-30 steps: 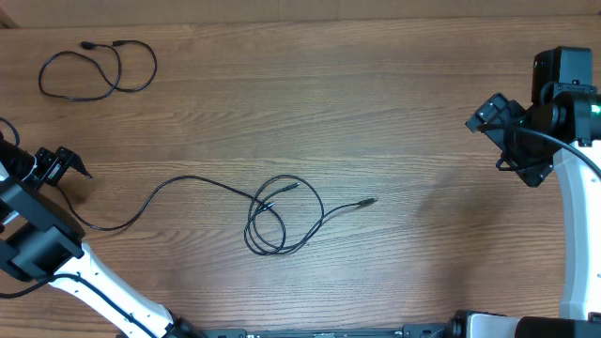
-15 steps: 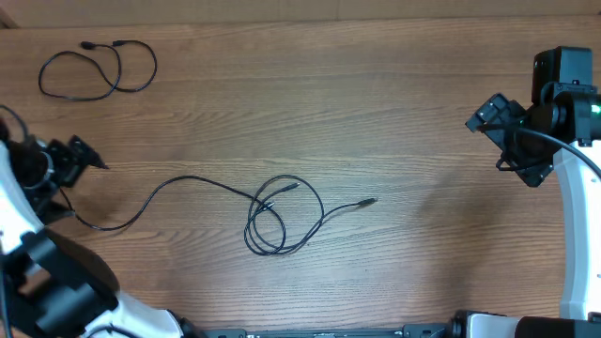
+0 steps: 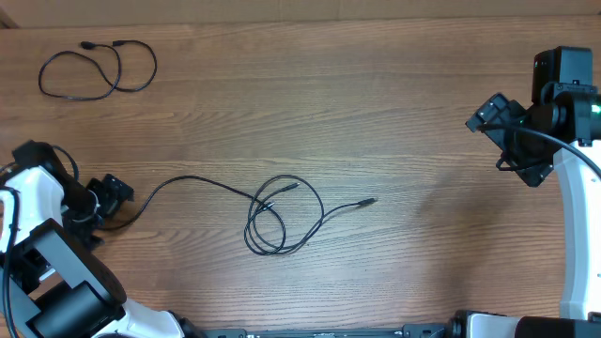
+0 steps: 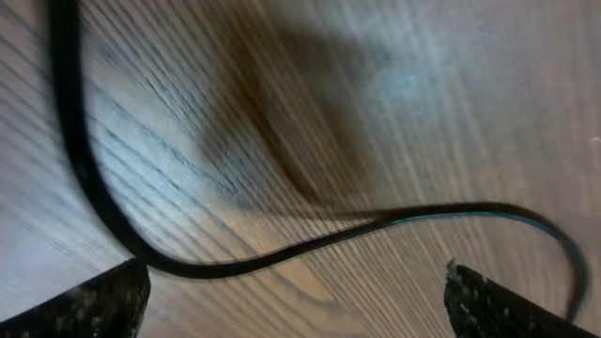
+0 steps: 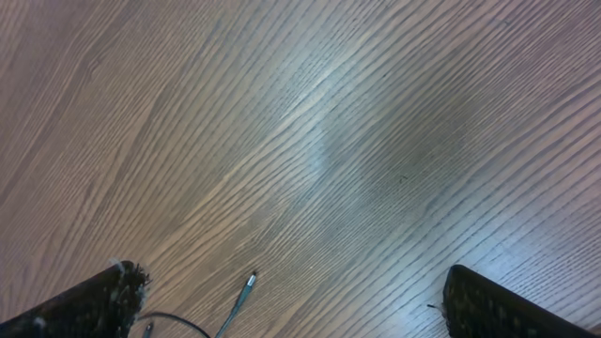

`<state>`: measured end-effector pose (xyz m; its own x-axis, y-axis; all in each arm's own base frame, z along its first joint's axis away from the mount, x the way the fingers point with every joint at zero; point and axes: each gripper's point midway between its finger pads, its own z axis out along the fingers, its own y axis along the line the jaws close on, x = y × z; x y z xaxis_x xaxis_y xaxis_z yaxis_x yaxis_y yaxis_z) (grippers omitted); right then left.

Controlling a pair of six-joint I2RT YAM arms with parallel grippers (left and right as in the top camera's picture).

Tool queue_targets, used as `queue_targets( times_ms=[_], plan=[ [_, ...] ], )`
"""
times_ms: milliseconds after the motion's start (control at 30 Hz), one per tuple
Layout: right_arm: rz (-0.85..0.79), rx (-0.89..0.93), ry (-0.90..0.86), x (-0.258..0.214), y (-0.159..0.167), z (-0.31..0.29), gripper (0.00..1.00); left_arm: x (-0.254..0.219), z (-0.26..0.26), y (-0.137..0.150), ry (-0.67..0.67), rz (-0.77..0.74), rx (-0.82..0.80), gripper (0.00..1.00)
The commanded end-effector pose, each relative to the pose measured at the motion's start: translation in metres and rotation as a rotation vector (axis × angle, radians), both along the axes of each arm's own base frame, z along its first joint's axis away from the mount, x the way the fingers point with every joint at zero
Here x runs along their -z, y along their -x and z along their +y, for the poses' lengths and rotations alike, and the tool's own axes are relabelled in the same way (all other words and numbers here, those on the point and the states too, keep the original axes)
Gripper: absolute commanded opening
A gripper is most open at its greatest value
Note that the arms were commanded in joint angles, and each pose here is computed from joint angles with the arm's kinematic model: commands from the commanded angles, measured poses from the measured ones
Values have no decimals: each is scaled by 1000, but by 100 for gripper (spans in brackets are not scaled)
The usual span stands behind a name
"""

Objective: Untangle cables

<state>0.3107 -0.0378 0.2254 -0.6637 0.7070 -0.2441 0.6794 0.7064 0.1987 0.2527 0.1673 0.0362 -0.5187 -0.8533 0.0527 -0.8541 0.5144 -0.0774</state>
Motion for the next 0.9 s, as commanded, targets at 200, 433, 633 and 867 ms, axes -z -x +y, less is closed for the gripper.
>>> queue_targets(
  times_ms=[200,433,633,867],
  plan=[
    [1,3,10,1,0,-2,100,28,13,-2,-94,-45,-37,99],
    [0,3,10,1,0,-2,100,29,12,-1,-88,-47,-44,73],
    [1,3,10,1,0,-2,100,28,6,-4,-53,-60,-43,4],
    [0,3,10,1,0,-2,100,-14,-20,-44,164,-224,-75,4]
  ],
)
